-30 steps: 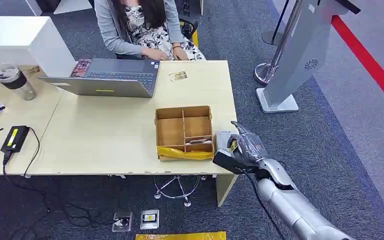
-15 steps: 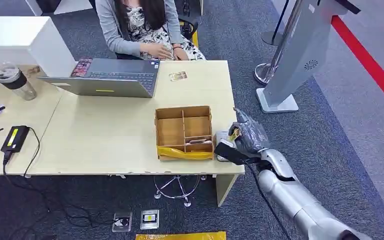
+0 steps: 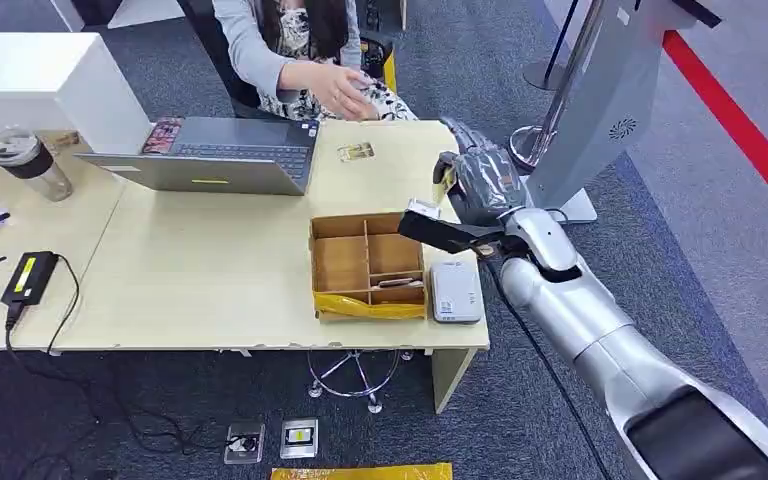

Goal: Pass the card to the sensor for recognition and then transmit it.

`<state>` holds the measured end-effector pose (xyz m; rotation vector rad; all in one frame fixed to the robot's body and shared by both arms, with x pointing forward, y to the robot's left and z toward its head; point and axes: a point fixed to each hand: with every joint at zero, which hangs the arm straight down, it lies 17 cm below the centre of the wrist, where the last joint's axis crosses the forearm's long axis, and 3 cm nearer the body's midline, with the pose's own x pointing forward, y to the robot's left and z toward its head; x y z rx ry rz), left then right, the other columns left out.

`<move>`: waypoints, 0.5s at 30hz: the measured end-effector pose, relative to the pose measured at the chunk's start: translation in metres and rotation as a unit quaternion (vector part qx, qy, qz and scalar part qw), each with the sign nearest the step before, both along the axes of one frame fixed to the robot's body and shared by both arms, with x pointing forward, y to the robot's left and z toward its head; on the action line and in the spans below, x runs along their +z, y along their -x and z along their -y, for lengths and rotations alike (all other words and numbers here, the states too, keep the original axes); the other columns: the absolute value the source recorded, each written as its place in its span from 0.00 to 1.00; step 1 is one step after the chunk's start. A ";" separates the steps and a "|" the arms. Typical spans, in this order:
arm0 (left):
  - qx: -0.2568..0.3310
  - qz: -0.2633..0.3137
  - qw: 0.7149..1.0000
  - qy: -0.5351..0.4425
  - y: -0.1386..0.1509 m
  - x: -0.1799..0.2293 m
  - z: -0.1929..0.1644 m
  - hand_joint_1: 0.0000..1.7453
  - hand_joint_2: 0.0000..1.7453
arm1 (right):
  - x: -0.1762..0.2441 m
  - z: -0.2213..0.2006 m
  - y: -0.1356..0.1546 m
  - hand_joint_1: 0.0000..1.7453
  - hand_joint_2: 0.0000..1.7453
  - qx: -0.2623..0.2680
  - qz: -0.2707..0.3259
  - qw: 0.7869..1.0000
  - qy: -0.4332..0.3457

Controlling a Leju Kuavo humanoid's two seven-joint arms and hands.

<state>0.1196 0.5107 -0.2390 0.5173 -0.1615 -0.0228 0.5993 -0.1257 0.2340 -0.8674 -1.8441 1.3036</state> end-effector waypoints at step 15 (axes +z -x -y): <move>-0.032 0.006 0.999 0.007 -0.010 -0.004 0.021 0.00 0.00 | -0.006 -0.077 0.018 1.00 1.00 0.034 -0.011 0.999 0.000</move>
